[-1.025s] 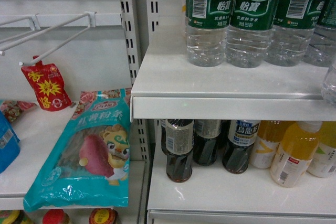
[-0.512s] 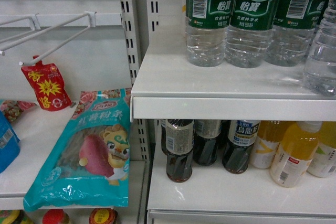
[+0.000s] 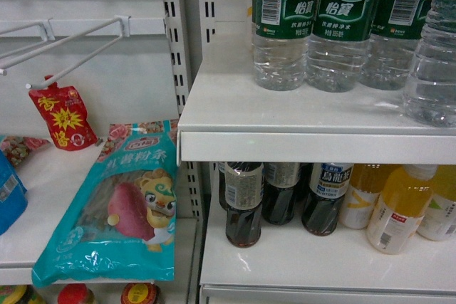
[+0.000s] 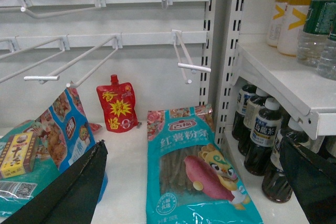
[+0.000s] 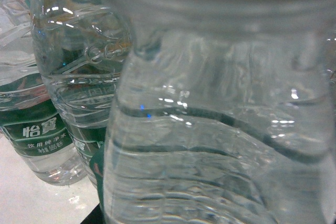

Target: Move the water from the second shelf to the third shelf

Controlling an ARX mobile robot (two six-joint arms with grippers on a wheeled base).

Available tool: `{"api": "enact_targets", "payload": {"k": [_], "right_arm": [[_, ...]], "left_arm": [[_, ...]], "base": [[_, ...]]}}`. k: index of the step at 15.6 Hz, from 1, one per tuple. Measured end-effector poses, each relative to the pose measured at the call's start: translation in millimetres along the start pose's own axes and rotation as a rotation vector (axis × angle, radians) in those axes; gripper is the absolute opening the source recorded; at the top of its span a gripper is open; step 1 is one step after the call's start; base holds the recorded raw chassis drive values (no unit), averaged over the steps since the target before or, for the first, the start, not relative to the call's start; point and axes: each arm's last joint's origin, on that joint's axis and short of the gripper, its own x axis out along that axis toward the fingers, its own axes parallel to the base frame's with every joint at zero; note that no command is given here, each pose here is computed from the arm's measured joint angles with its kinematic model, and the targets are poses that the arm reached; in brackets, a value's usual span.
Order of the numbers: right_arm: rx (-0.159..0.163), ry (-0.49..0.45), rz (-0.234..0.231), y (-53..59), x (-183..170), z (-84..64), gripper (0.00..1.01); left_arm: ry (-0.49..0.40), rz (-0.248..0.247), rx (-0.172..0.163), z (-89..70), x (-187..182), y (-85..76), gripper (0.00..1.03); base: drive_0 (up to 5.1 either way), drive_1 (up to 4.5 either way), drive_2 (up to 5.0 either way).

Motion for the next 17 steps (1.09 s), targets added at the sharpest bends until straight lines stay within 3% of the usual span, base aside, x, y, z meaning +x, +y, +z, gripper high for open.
{"api": "enact_targets", "payload": {"k": [11, 17], "right_arm": [[0.005, 0.003, -0.007, -2.3, 2.3, 0.9, 0.43], [0.006, 0.011, -0.011, -5.4, 3.6, -0.7, 0.88]], "left_arm": [[0.0, 0.0, 0.0, 0.0, 0.0, 0.0, 0.98], [0.0, 0.0, 0.0, 0.0, 0.0, 0.0, 0.98]], "base": [[0.0, 0.0, 0.0], [0.0, 0.0, 0.0]]}}
